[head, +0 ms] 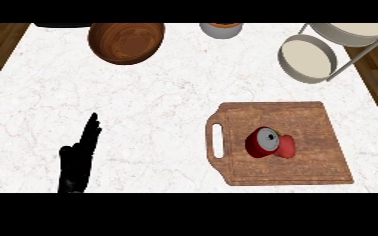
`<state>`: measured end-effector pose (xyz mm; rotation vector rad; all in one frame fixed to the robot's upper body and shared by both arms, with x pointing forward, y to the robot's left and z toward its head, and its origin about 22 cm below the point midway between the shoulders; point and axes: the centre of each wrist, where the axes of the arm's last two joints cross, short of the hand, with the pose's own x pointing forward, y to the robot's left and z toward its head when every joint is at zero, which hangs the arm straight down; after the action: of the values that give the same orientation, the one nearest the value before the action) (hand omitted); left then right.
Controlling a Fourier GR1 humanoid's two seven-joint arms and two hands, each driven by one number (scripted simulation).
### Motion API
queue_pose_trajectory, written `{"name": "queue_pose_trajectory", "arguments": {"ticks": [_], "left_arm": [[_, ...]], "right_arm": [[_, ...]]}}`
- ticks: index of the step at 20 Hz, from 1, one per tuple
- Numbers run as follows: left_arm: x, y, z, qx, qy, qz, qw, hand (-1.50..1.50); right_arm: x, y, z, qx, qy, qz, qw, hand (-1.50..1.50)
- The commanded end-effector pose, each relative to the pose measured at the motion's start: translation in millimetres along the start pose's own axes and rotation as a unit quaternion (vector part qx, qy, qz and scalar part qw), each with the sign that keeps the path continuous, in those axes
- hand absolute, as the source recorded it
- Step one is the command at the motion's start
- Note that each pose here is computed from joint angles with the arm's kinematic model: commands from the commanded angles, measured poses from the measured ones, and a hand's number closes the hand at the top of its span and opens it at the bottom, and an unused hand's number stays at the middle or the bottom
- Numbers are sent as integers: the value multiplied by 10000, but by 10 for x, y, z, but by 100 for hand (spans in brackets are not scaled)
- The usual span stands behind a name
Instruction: Pick the bell pepper from the cutting board and place it in the tiered basket
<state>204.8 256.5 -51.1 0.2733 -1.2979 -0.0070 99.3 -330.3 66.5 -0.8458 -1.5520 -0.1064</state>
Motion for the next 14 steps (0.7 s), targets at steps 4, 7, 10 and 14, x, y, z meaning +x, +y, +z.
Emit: {"name": "queue_pose_trajectory", "arguments": {"ticks": [4, 7, 10, 14], "left_arm": [[133, -113, -107, -117, -139, 40, 9998, 0], [105, -108, -83, -161, -102, -15, 9998, 0], [69, -101, -149, -151, -90, 6, 9998, 0], [54, -118, -115, -246, -47, -62, 9997, 0]], "right_arm": [[388, -126, 238, 554, 609, 2063, 9750, -150], [625, -50, 347, 340, 862, 2446, 9652, -150], [711, 163, 357, 62, 974, 2552, 9619, -150], [714, 487, 213, 42, 1023, 2802, 9545, -150]]}}
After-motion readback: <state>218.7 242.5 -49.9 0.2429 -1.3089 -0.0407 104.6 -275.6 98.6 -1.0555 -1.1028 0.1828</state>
